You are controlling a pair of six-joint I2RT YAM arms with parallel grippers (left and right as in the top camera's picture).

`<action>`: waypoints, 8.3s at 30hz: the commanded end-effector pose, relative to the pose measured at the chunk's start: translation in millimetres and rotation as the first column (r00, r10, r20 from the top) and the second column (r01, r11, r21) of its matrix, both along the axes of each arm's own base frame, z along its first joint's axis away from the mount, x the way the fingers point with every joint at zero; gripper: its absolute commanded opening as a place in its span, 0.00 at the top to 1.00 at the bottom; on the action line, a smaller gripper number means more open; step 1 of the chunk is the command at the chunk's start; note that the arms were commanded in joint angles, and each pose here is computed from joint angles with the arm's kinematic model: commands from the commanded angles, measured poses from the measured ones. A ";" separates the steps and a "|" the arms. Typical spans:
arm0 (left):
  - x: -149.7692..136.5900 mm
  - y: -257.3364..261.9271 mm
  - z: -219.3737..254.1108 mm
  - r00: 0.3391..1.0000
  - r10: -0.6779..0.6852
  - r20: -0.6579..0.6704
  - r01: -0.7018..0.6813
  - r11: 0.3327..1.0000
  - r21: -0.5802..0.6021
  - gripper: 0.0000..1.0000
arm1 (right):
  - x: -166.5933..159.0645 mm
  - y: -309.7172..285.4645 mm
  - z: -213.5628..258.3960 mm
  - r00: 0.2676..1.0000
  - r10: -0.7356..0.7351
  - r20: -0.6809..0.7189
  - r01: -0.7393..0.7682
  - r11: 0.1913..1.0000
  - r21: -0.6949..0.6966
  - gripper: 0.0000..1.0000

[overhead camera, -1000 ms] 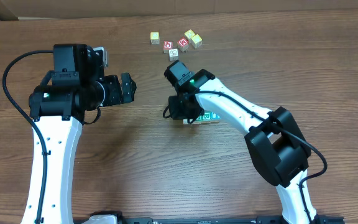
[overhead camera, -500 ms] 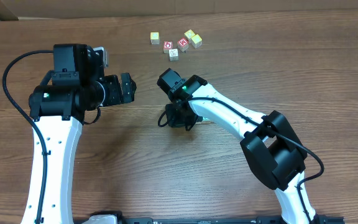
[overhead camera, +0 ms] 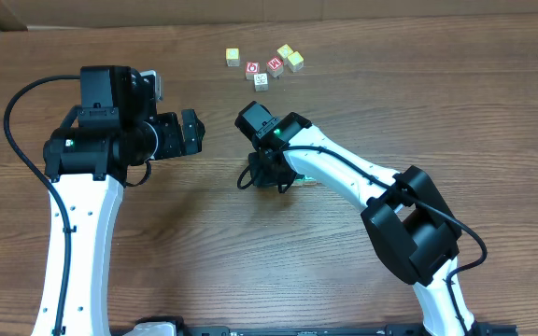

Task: Flip 5 blocks

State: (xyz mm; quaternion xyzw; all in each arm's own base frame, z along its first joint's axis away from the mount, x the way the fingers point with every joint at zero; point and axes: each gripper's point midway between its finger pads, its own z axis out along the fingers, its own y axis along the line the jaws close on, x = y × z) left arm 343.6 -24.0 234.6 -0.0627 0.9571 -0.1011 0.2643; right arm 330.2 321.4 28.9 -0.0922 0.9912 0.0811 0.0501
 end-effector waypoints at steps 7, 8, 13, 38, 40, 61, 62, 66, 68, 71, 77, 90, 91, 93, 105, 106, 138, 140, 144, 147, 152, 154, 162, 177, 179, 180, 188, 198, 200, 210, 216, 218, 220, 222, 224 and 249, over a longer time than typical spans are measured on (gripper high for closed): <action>2.9 -0.5 6.3 1.000 -0.008 0.018 0.008 1.000 0.004 0.00 | 2.2 -4.8 1.0 1.000 -0.007 0.017 0.007 1.000 -0.021 0.85; 2.9 -0.5 6.3 1.000 -0.008 0.018 0.008 1.000 0.004 0.00 | 3.0 -2.8 1.5 1.000 -0.006 0.019 0.006 1.000 -0.012 0.85; 2.9 -0.5 6.3 1.000 -0.008 0.018 0.008 1.000 0.004 0.00 | 12.0 12.9 16.4 1.000 0.006 0.031 -0.008 0.997 0.072 0.86; 2.9 -0.5 6.3 1.000 -0.008 0.018 0.008 1.000 0.004 0.00 | 131.2 -255.0 41.0 0.883 -0.467 0.041 0.468 0.883 -0.034 0.00; 2.9 -0.5 6.3 1.000 -0.008 0.018 0.008 1.000 0.004 0.00 | 133.6 -274.4 41.0 0.863 -0.504 0.042 0.505 0.863 -0.033 0.00; 18.5 -66.3 24.8 0.990 -0.107 0.092 0.127 0.960 -0.251 0.00 | 135.3 -344.9 41.0 0.777 -0.628 0.041 0.629 0.776 -0.034 0.00; 18.6 -72.2 20.4 0.993 -0.092 0.068 0.107 0.960 -0.259 0.00 | 135.3 -344.9 41.0 0.777 -0.628 0.041 0.629 0.776 -0.034 0.00; 23.8 -103.4 9.9 0.993 -0.117 0.010 0.116 0.964 -0.238 0.00 | 135.3 -344.9 41.0 0.777 -0.628 0.041 0.629 0.776 -0.034 0.00; 33.2 -109.2 11.5 0.994 -0.105 -0.020 0.100 0.978 -0.181 0.00 | 135.3 -344.9 41.0 0.777 -0.628 0.041 0.629 0.776 -0.034 0.00; 54.2 -113.6 25.1 0.994 -0.089 -0.057 0.083 0.992 -0.099 0.00 | 135.3 -344.9 41.0 0.777 -0.628 0.041 0.629 0.776 -0.034 0.00; 130.6 -121.2 21.3 0.996 -0.047 -0.081 0.044 0.999 -0.029 0.00 | 135.3 -344.9 41.0 0.777 -0.628 0.041 0.629 0.776 -0.034 0.00; 185.4 -155.3 -114.0 0.968 -0.105 -0.229 0.081 0.990 -0.113 0.00 | 135.3 -344.9 41.0 0.777 -0.628 0.041 0.629 0.776 -0.034 0.00; 189.5 -156.4 -115.2 0.970 -0.108 -0.218 0.082 0.989 -0.122 0.00 | 135.3 -344.9 41.0 0.777 -0.628 0.041 0.629 0.776 -0.034 0.00; 200.2 -159.0 -111.5 0.979 -0.110 -0.171 0.089 0.988 -0.129 0.00 | 135.3 -344.9 41.0 0.777 -0.628 0.041 0.629 0.776 -0.034 0.00; 219.6 -136.4 -126.6 0.995 -0.005 -0.101 0.009 0.999 0.043 0.22 | 135.3 -344.9 41.0 0.777 -0.628 0.041 0.629 0.776 -0.034 0.00; 221.8 -137.0 -126.1 0.996 -0.003 -0.092 0.007 0.999 0.040 0.41 | 135.3 -344.9 41.0 0.777 -0.628 0.041 0.629 0.776 -0.034 0.00; 231.2 -139.5 -188.4 0.997 0.060 -0.041 -0.055 0.992 0.113 0.57 | 135.3 -344.9 41.0 0.777 -0.628 0.041 0.629 0.776 -0.034 0.00; 230.9 -139.9 -196.7 0.997 0.059 -0.039 -0.055 0.992 0.113 0.57 | 135.3 -344.9 41.0 0.777 -0.628 0.041 0.629 0.776 -0.034 0.00; 234.0 -139.9 -199.9 0.998 0.061 -0.024 -0.058 0.993 0.107 0.60 | 135.3 -344.9 41.0 0.777 -0.628 0.041 0.629 0.776 -0.034 0.00; 236.7 -141.4 -197.3 0.998 0.059 -0.012 -0.058 0.993 0.100 0.64 | 135.3 -344.9 41.0 0.777 -0.628 0.041 0.629 0.776 -0.034 0.00; 239.9 -144.7 -188.6 0.999 0.054 0.007 -0.055 0.994 0.092 0.68 | 135.3 -344.9 41.0 0.777 -0.628 0.041 0.629 0.776 -0.034 0.00; 241.6 -145.3 -184.5 0.999 0.042 0.017 -0.044 0.994 0.096 0.70 | 135.3 -344.9 41.0 0.777 -0.628 0.041 0.629 0.776 -0.034 0.00; 238.4 -145.5 -185.4 1.000 0.016 0.005 -0.016 0.993 0.115 0.73 | 135.3 -344.9 41.0 0.777 -0.628 0.041 0.629 0.776 -0.034 0.00; 236.4 -144.4 -191.6 1.000 0.003 -0.008 -0.002 0.991 0.131 0.63 | 135.3 -344.9 41.0 0.777 -0.628 0.041 0.629 0.776 -0.034 0.00; 234.5 -144.0 -195.0 1.000 0.002 -0.017 0.001 0.991 0.133 0.63 | 135.3 -344.9 41.0 0.777 -0.628 0.041 0.629 0.776 -0.034 0.00; 233.0 -143.4 -198.5 1.000 0.002 -0.024 0.001 0.991 0.136 0.62 | 135.3 -344.9 41.0 0.777 -0.628 0.041 0.629 0.776 -0.034 0.00; 238.3 -145.3 -199.6 1.000 0.002 0.003 -0.002 0.992 0.126 0.71 | 135.3 -344.9 41.0 0.777 -0.628 0.041 0.629 0.776 -0.034 0.00; 232.0 -142.8 -205.2 1.000 -0.006 -0.026 0.010 0.990 0.144 0.63 | 135.3 -344.9 41.0 0.777 -0.628 0.041 0.629 0.776 -0.034 0.00; 230.9 -142.4 -207.1 1.000 -0.007 -0.030 0.011 0.989 0.145 0.63 | 135.3 -344.9 41.0 0.777 -0.628 0.041 0.629 0.776 -0.034 0.00; 231.1 -142.5 -214.0 0.999 -0.009 -0.035 0.014 0.989 0.148 0.70 | 135.3 -344.9 41.0 0.777 -0.628 0.041 0.629 0.776 -0.034 0.00; 235.7 -145.0 -186.2 1.000 -0.016 0.002 0.015 0.991 0.134 0.76 | 135.3 -344.9 41.0 0.777 -0.628 0.041 0.629 0.776 -0.034 0.00; 234.5 -145.0 -167.6 1.000 -0.017 0.014 0.015 0.992 0.128 0.77 | 135.3 -344.9 41.0 0.777 -0.628 0.041 0.629 0.776 -0.034 0.00; 229.5 -144.1 -144.7 1.000 -0.019 0.023 0.016 0.992 0.122 0.78 | 135.3 -344.9 41.0 0.777 -0.628 0.041 0.629 0.776 -0.034 0.00; 215.5 -143.5 -119.2 1.000 -0.030 0.009 0.029 0.994 0.107 0.78 | 135.3 -344.9 41.0 0.777 -0.628 0.041 0.629 0.776 -0.034 0.00; 193.1 -142.4 -94.5 0.998 -0.047 -0.030 0.049 0.995 0.086 0.77 | 135.3 -344.9 41.0 0.777 -0.628 0.041 0.629 0.776 -0.034 0.00; 7.4 -102.6 -92.4 0.774 -0.021 -0.633 0.122 0.986 0.116 0.52 | 135.3 -344.9 41.0 0.777 -0.628 0.041 0.629 0.776 -0.034 0.00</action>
